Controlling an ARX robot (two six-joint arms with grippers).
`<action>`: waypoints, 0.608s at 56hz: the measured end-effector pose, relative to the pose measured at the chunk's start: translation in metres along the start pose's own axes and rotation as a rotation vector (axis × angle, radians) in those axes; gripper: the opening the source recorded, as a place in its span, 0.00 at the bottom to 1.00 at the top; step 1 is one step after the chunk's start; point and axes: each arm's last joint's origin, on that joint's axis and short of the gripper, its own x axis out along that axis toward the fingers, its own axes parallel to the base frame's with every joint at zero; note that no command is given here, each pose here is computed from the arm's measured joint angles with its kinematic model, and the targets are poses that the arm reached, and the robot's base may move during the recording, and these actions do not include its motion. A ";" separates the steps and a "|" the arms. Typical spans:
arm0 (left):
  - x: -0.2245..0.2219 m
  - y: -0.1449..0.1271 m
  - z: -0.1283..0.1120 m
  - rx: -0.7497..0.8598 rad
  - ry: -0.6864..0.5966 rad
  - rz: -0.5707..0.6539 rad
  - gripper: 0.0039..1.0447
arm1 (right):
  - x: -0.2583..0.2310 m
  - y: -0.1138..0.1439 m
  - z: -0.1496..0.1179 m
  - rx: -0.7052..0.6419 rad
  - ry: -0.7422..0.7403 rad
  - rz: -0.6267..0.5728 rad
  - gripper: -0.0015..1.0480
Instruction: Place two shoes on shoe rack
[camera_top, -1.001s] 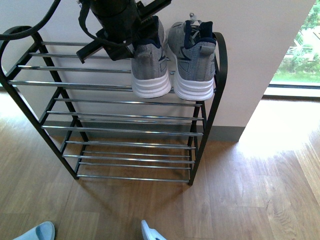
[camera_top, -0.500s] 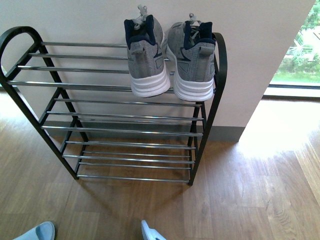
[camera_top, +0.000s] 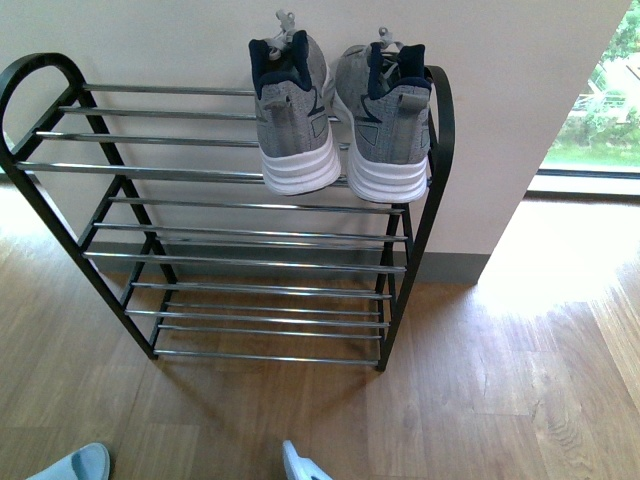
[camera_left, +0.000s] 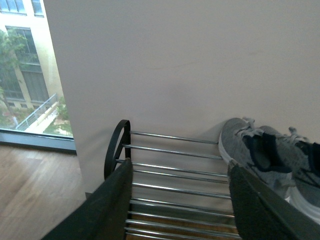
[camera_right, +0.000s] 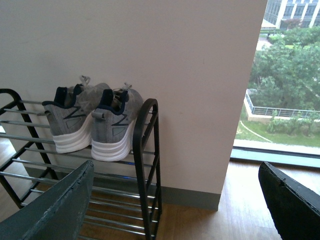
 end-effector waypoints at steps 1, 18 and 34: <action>-0.001 0.001 -0.001 0.007 0.000 0.002 0.49 | 0.000 0.000 0.000 0.000 0.000 0.000 0.91; -0.021 0.021 -0.029 0.052 -0.003 -0.001 0.01 | 0.000 0.000 0.000 0.000 0.000 0.000 0.91; -0.033 0.024 -0.042 0.053 -0.004 0.008 0.01 | 0.000 0.000 0.000 0.000 0.000 0.000 0.91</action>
